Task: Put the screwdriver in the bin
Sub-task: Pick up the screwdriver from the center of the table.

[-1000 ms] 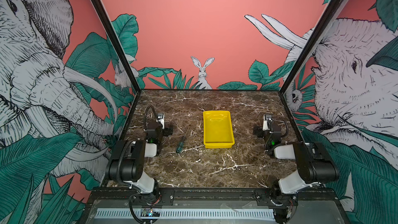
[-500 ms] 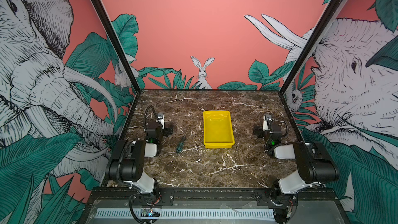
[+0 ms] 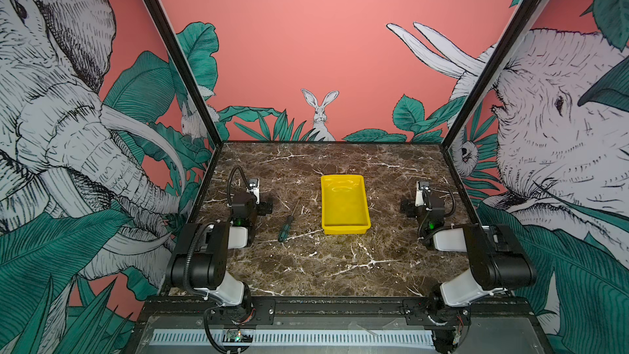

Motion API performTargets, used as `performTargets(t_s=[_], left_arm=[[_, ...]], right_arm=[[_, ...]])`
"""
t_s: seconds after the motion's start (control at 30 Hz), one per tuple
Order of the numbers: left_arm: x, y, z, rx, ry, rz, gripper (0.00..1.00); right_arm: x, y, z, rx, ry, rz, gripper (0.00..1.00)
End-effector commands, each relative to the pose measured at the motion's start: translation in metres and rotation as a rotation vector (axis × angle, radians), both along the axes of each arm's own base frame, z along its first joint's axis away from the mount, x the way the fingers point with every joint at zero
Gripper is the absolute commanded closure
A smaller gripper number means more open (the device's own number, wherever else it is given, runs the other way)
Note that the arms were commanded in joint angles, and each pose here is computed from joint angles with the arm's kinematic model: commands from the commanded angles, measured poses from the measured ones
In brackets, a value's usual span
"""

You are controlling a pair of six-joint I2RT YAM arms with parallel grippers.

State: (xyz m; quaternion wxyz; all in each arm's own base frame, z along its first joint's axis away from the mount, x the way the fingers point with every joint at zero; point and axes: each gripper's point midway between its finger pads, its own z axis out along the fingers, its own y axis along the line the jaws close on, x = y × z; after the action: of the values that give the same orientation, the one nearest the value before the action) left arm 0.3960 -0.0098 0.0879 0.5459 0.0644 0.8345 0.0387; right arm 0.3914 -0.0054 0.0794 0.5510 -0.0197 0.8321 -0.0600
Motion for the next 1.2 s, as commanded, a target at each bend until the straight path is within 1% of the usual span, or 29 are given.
performTargets(t_s=[0.0, 0.07, 0.13, 0.23, 0.3, 0.37, 0.43, 0.5, 0.6, 0.63, 0.73, 0.8, 0.9, 0.97, 1.03, 1.1, 1.17], left_arm=[[0.004, 0.01, 0.029, -0.008, -0.018, 0.066, 0.0], [0.001, 0.015, 0.036, -0.029, -0.003, 0.108, 0.0], [-0.008, 0.024, 0.045, -0.089, 0.037, 0.192, 0.0], [-0.027, 0.034, 0.063, -0.132, 0.158, 0.296, 0.0], [-0.039, 0.033, 0.078, -0.138, 0.205, 0.304, 0.0], [-0.048, 0.026, 0.094, -0.183, 0.213, 0.292, 0.0], [-0.057, 0.017, 0.107, -0.243, 0.217, 0.263, 0.0], [-0.066, 0.012, 0.111, -0.263, 0.229, 0.259, 0.0], [-0.077, 0.012, 0.108, -0.216, 0.262, 0.294, 0.0], [-0.079, 0.005, 0.106, -0.215, 0.284, 0.273, 0.0], [-0.079, -0.02, 0.093, -0.223, 0.37, 0.201, 0.0], [-0.082, -0.038, 0.081, -0.219, 0.443, 0.147, 0.0], [-0.087, -0.062, 0.065, -0.192, 0.529, 0.079, 0.0], [-0.091, -0.076, 0.058, -0.183, 0.562, 0.034, 0.0], [-0.095, -0.082, 0.049, -0.188, 0.593, 0.017, 0.0], [-0.1, -0.087, 0.044, -0.2, 0.618, -0.01, 0.0], [-0.106, -0.092, 0.038, -0.208, 0.651, -0.038, 0.01]], right_arm=[[0.007, -0.003, 0.015, 0.007, -0.05, -0.012, 0.01], [0.006, -0.004, 0.015, 0.005, -0.056, -0.018, 0.01], [0.003, -0.007, 0.017, 0.007, -0.079, -0.032, 0.01], [0.004, -0.001, 0.016, 0.018, -0.071, 0.007, 0.01], [0.005, 0.005, 0.017, 0.026, -0.072, 0.045, 0.01], [0.001, 0.006, 0.026, 0.025, -0.096, 0.052, 0.01], [-0.006, 0.004, 0.042, 0.023, -0.115, 0.044, 0.01], [-0.016, 0.005, 0.062, 0.032, -0.129, 0.046, 0.01], [-0.033, -0.001, 0.092, 0.186, -0.101, -0.043, 0.01], [-0.039, 0.0, 0.105, 0.223, -0.089, -0.054, 0.01], [-0.052, 0.007, 0.136, 0.275, -0.039, -0.047, 0.01], [-0.06, 0.011, 0.14, 0.269, 0.038, -0.03, 0.01], [-0.075, 0.017, 0.133, 0.243, 0.206, 0.001, 0.01], [-0.086, 0.018, 0.128, 0.222, 0.302, 0.005, 0.01], [-0.095, 0.017, 0.121, 0.203, 0.389, 0.006, 0.0], [-0.102, 0.019, 0.114, 0.193, 0.45, 0.017, 0.01], [-0.106, 0.025, 0.109, 0.225, 0.47, 0.044, 0.01]])
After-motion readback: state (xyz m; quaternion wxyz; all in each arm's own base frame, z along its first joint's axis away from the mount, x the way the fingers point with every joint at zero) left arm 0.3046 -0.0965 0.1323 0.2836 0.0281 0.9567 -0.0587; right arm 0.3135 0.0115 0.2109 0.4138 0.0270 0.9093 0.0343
